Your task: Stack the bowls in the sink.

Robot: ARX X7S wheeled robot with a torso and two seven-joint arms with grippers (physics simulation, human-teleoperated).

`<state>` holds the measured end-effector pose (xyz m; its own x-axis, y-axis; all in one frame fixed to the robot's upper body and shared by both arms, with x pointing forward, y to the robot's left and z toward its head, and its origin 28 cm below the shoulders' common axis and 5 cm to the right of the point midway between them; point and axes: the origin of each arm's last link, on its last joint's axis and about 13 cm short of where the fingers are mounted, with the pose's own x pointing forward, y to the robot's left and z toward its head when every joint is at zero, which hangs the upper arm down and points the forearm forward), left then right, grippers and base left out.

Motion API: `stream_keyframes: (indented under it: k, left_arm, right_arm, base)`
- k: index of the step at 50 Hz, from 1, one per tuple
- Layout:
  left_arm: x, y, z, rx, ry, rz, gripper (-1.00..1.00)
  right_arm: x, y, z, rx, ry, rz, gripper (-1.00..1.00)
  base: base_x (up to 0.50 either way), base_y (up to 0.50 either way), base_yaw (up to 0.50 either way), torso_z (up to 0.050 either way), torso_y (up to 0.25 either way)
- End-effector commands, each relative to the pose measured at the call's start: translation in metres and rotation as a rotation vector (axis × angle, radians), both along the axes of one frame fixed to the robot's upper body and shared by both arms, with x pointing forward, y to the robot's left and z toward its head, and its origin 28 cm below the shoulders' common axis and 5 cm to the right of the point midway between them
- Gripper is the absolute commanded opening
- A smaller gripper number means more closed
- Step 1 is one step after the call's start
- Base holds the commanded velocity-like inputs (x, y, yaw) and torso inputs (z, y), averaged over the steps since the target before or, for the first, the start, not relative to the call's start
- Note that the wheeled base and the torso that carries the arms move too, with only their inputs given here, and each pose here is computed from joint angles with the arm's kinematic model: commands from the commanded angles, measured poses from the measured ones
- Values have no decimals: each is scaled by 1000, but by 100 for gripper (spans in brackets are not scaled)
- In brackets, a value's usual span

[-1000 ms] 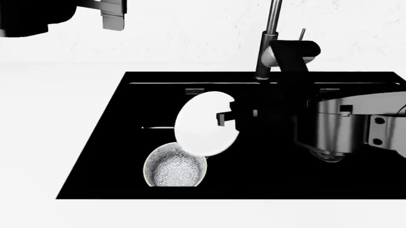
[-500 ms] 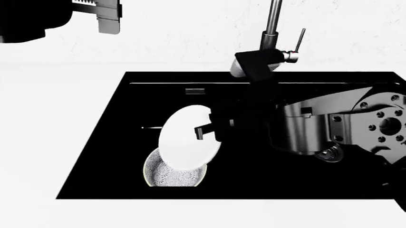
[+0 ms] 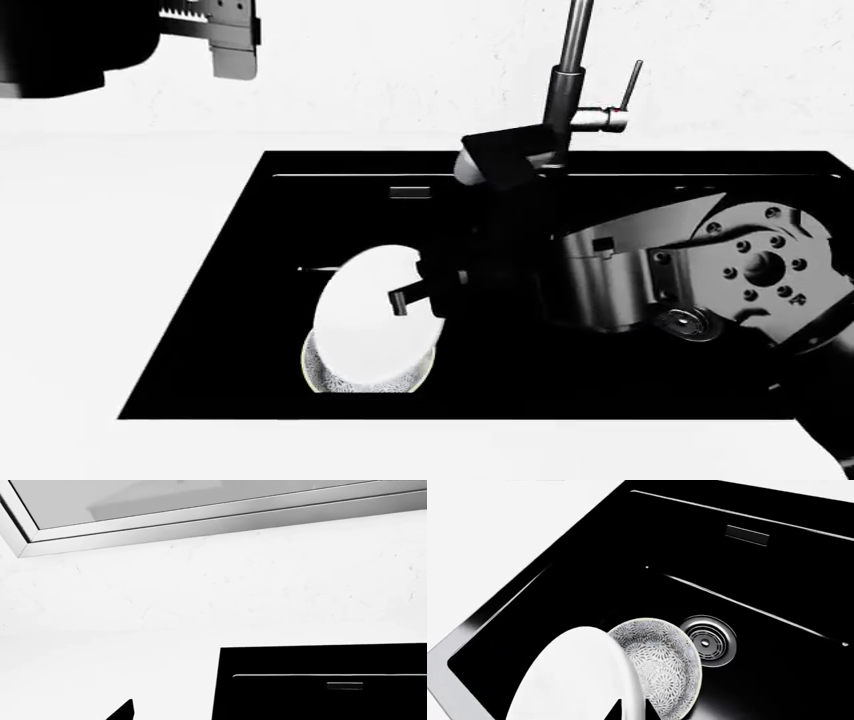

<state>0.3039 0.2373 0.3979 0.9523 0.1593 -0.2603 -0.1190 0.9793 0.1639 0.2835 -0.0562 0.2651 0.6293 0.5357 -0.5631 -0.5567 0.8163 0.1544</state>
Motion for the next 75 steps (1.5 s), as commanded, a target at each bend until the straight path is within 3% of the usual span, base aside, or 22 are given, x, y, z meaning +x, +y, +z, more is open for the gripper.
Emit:
stream_keyframes:
  k: [1,21,33,51,75]
  left_arm:
    - [2,0,-3,-3,9,-1,100]
    - [3,4,-10,-25,21,1,100]
    - [3,3,-12,-26,25,-2,100]
    - [7,3,-16,-34,30,-8,100]
    - [9,2,-21,-37,39,-28,100]
  right_arm:
    - [15,8,-7,37,10,22,-100]
    - [17,18,-33,54,113,86,-100]
    - [34,18,-36,39,109,13,-100]
    - [50,24,-44,33,126,14,-100]
    - [68,28,-74,-41,191,-30,-100]
  base:
    - [0,0,0,0,0]
    - [0,0,0,0,0]
    - [0,0,0,0,0]
    - [0,0,0,0,0]
    - [0,0,0,0,0]
